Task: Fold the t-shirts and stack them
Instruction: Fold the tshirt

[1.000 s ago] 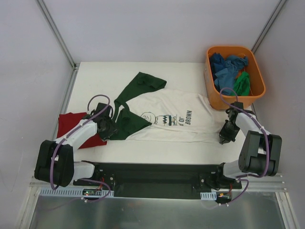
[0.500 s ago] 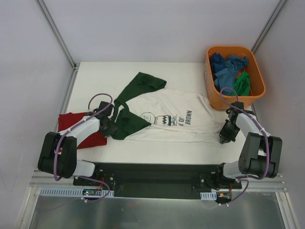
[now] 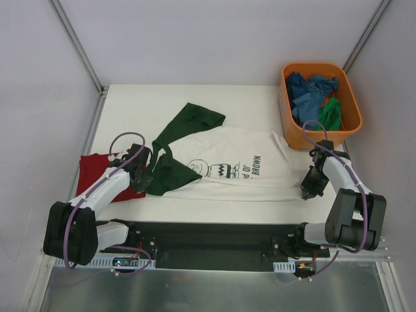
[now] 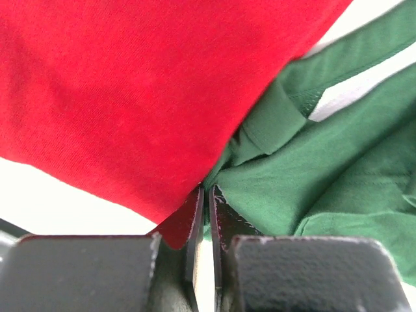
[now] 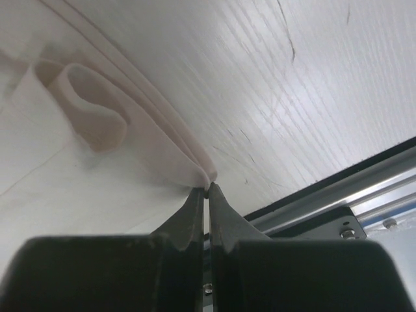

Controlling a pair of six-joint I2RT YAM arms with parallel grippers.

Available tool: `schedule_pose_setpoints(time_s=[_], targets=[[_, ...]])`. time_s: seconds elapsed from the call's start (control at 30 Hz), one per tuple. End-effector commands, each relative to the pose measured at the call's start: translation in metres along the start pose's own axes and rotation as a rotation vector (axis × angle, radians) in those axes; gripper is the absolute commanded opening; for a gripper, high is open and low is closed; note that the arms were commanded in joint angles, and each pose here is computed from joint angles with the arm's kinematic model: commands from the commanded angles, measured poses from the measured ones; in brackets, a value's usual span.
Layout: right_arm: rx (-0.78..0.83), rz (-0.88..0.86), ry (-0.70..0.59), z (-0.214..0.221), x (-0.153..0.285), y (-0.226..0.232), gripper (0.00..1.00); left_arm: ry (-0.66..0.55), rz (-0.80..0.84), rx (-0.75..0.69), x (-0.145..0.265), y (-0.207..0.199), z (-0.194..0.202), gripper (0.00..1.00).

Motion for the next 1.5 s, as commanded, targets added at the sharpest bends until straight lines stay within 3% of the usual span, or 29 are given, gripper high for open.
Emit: schedule_pose_setpoints(time_s=[0.0,0.1,0.17,0.2,0.33,0.37,0.43,0.57,0.67,0.77,1.47], targets=[[-0.015,0.078,0.082,0.028,0.011,-0.015,0.02,0.038,-0.07,0.014,0.003,0.025,0.011,0.0],[-0.007,0.052,0.102,0.036,0.013,-0.012,0.11,0.068,-0.052,0.01,0.005,0.027,0.017,0.03],[-0.011,0.04,0.078,0.034,0.015,-0.011,0.22,0.091,-0.011,0.003,0.011,0.023,0.019,0.21],[-0.006,0.025,0.067,0.033,0.017,-0.009,0.31,0.096,0.008,0.0,0.014,0.021,0.02,0.24],[0.041,-0.077,-0.038,0.021,0.036,0.002,0.4,0.089,0.133,-0.017,0.035,0.004,0.023,0.4],[0.047,-0.096,-0.057,0.019,0.04,0.004,0.54,0.088,0.169,-0.031,0.042,0.001,0.025,0.47],[0.063,-0.139,-0.11,0.015,0.052,0.008,0.68,0.093,0.228,-0.029,0.053,-0.008,0.025,0.54],[0.083,-0.213,-0.199,0.014,0.067,0.014,0.83,0.117,0.297,-0.06,0.069,-0.018,0.028,0.73],[0.105,-0.279,-0.237,0.013,0.069,0.022,0.89,0.132,0.31,-0.08,0.073,-0.024,0.029,0.99],[0.129,-0.389,-0.245,0.012,0.066,0.039,0.99,0.146,0.312,-0.108,0.076,-0.03,0.03,0.99],[0.047,-0.369,-0.192,-0.028,0.012,0.063,0.97,0.202,0.231,-0.23,0.046,-0.065,0.04,0.99]])
Point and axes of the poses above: each gripper's point midway between its finger pads, its own x axis back along the fingers, its own y axis along the line the jaws close on, z = x × y, the point moved 4 cm from there along x, back along the fingers, and after that the axes turned 14 degrees about x, right-handed, at the moved point
